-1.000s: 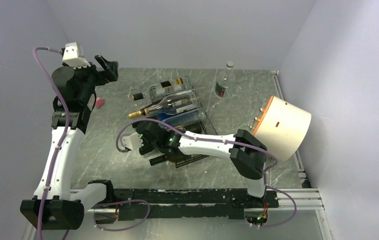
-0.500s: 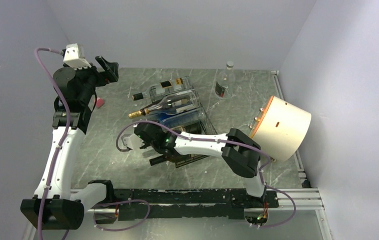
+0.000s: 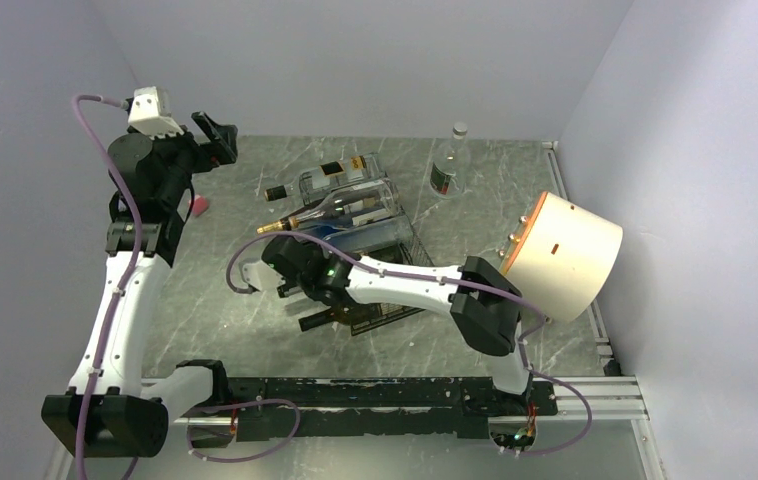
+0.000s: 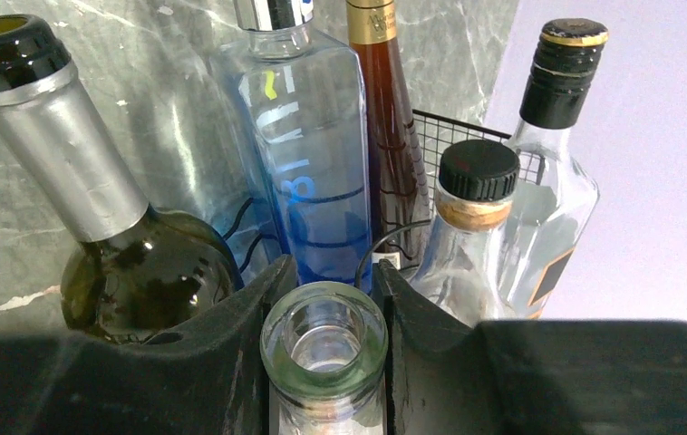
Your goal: Take the wine bottle off the wine rack
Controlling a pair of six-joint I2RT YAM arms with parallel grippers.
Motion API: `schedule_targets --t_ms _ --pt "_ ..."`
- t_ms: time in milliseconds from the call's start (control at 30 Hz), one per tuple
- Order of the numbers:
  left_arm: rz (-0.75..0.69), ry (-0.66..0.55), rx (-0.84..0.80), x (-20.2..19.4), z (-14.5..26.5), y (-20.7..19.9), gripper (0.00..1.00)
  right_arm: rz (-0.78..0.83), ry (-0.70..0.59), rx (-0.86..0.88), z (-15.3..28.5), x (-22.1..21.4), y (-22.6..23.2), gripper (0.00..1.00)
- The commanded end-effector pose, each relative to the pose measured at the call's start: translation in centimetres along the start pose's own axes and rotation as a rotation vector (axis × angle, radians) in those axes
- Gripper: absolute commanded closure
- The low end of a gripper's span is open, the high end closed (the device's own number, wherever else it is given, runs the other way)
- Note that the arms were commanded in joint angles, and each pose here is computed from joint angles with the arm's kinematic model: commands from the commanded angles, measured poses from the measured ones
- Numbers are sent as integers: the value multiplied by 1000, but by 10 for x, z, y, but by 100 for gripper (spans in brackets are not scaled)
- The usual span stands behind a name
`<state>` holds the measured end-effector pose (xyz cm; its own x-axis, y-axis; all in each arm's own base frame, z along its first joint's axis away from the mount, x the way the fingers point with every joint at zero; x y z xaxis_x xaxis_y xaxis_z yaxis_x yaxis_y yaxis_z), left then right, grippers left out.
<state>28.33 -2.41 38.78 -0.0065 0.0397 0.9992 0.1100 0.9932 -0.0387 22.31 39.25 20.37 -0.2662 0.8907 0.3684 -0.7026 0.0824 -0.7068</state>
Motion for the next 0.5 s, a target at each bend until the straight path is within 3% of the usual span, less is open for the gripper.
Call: schedule_targets --t_ms 0,67,467 --pt "-25 -19 31 -1 -6 4 1 -86 -71 -86 39 17 -34 96" --pt "-30 -13 42 -3 -8 5 1 -129 -116 -109 52 22 -45 100" --pt "-34 -4 31 -5 -10 5 1 -422 -476 -122 137 22 -81 100"
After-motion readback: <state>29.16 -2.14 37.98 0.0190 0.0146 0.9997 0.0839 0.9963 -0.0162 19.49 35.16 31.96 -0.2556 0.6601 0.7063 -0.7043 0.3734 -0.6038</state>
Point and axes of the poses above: each gripper's point midway between its finger pads, its own z axis back along the fingers, its own y axis along the line the jaws close on, x = y × z, the point moved 10 cm from there along z, back along the fingers, and after that the axes turned 15 degrees about -z, right-handed, at the moved point
